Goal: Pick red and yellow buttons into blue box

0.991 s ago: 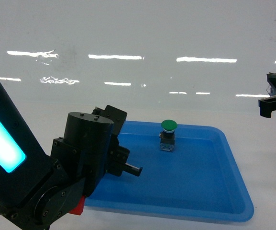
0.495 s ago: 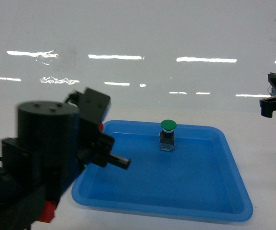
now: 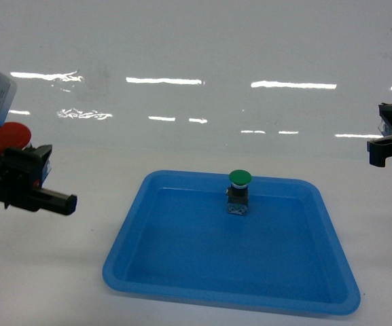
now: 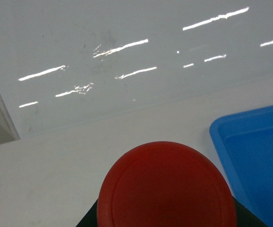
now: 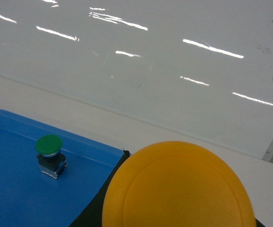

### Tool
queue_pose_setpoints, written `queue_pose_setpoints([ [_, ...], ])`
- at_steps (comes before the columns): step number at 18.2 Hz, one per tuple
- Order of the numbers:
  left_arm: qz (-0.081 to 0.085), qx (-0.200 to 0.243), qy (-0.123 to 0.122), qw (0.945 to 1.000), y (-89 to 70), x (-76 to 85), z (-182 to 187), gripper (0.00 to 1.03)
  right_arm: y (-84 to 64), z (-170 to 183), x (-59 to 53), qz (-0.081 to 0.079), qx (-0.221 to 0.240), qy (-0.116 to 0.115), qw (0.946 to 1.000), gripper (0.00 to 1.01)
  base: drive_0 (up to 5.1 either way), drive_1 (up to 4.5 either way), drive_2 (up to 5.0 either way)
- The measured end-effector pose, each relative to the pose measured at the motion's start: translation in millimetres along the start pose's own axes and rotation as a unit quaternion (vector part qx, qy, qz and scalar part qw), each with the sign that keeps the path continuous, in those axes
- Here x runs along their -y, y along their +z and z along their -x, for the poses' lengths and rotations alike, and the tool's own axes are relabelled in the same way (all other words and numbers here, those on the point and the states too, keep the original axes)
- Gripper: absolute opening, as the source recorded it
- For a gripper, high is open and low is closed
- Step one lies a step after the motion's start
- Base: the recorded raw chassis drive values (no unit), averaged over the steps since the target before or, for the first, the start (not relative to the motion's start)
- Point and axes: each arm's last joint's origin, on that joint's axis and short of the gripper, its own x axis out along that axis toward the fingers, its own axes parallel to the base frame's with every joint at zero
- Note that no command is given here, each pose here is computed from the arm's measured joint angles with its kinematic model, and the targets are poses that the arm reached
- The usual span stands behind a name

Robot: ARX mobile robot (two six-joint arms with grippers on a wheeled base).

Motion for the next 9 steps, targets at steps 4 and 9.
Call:
queue_pose_setpoints([
  [4,-0.030,-0.024,-0.009,0.9992,-11.1,1.4,12.7,0.25,0.0,0.0,0.0,0.000,0.000,0.000,1.0000,0.27,0.0,0.00,0.0],
  [9,-0.030,-0.024,-0.009,0.9992,-11.1,1.4,12.7,0.25,-0.1,0.0,0.1,0.000,0.000,0.000,1.0000,0.27,0.0,0.00,0.0],
])
